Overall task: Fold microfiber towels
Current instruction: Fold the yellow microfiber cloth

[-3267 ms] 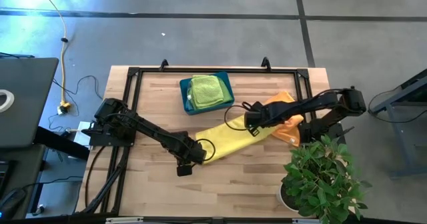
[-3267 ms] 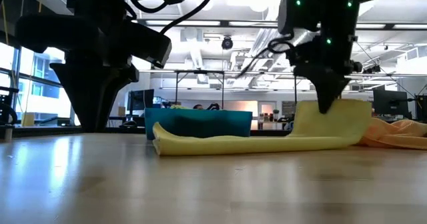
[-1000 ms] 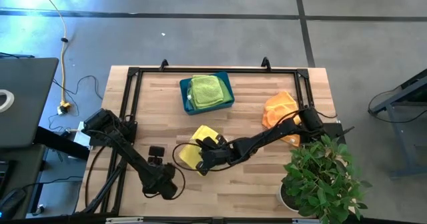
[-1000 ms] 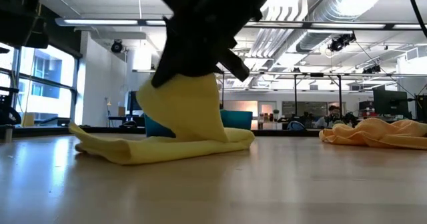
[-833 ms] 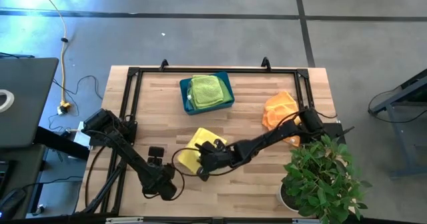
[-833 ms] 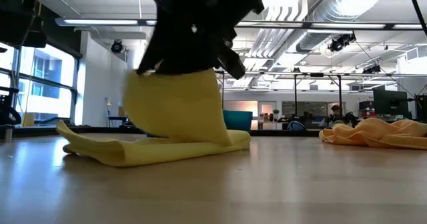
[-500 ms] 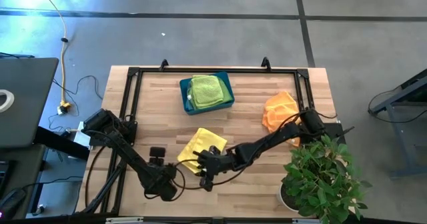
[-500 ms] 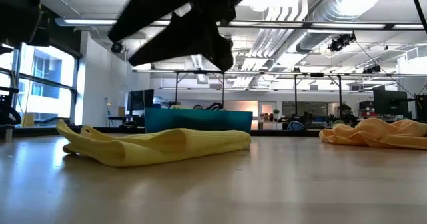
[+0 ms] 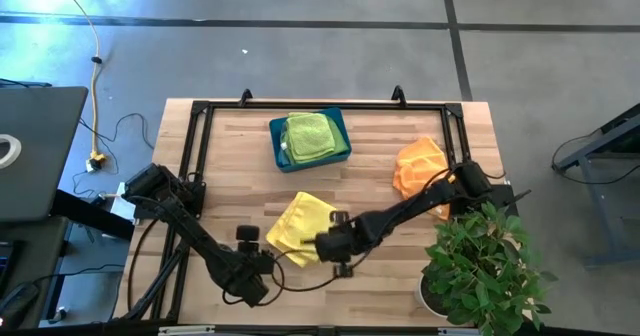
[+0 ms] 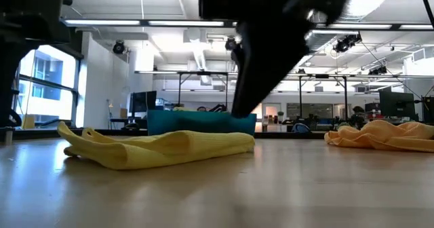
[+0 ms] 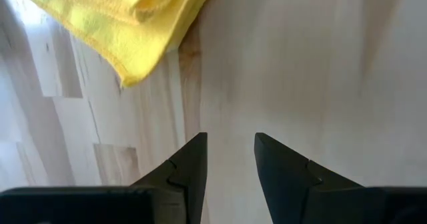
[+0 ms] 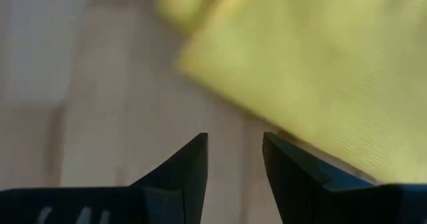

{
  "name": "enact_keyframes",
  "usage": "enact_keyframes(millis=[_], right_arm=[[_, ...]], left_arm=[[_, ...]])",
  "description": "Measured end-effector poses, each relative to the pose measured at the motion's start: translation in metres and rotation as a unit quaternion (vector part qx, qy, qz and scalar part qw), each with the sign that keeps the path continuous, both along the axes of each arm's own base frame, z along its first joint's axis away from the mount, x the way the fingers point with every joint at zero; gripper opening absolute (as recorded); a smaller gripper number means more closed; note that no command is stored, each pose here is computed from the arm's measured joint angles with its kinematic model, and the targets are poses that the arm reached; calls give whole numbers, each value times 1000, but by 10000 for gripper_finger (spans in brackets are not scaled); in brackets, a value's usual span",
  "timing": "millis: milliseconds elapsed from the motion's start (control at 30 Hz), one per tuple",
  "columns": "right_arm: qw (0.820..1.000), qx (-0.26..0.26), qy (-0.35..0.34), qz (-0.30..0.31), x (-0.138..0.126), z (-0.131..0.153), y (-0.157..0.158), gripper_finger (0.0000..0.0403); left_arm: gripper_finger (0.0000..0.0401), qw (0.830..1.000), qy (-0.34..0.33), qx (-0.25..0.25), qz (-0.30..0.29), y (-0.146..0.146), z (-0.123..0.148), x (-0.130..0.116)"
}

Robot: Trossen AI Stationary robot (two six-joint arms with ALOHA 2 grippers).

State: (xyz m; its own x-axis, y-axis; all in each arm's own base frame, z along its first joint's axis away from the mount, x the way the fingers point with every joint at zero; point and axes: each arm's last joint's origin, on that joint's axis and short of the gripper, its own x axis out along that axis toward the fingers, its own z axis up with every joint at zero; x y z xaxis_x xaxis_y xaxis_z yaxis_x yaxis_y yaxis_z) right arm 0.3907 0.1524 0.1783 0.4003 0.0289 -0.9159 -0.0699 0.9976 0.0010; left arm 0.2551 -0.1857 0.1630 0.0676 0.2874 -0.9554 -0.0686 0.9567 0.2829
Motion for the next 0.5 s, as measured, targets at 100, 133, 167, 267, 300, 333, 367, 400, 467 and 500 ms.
enact_keyframes(millis=[100, 133, 167, 267, 300, 333, 367, 400, 467, 500], right_arm=[[993, -56, -22, 98, -4, 1, 16, 138], [988, -77, -34, 129, -4, 0, 21, 138], [982, -97, -44, 156, -4, -1, 26, 138], [966, -129, -71, 212, -1, -9, 39, 138], [962, -134, -77, 224, 0, -11, 42, 138], [958, -144, -80, 233, 1, -14, 44, 138], [955, -159, -86, 237, 2, -16, 44, 138], [952, -175, -90, 233, 4, -19, 45, 138], [950, -198, -92, 221, 6, -23, 44, 138], [951, -199, -97, 218, 7, -25, 44, 138]], left_arm=[[115, 1000, -6, -5, -1, -1, 0, 1], [115, 1000, -6, -4, -1, -1, 0, 1], [115, 1000, -6, -4, 0, -1, 0, 1], [115, 1000, -8, -3, 1, -1, 0, 1], [115, 1000, -8, -3, 1, -1, 0, 1], [115, 1000, -8, -3, 1, -1, 0, 1], [115, 1000, -8, -3, 1, -1, 0, 1], [115, 1000, -8, -3, 1, -1, 0, 1], [115, 1000, -8, -3, 1, -1, 0, 1], [115, 1000, -9, -4, 2, -1, 0, 1]])
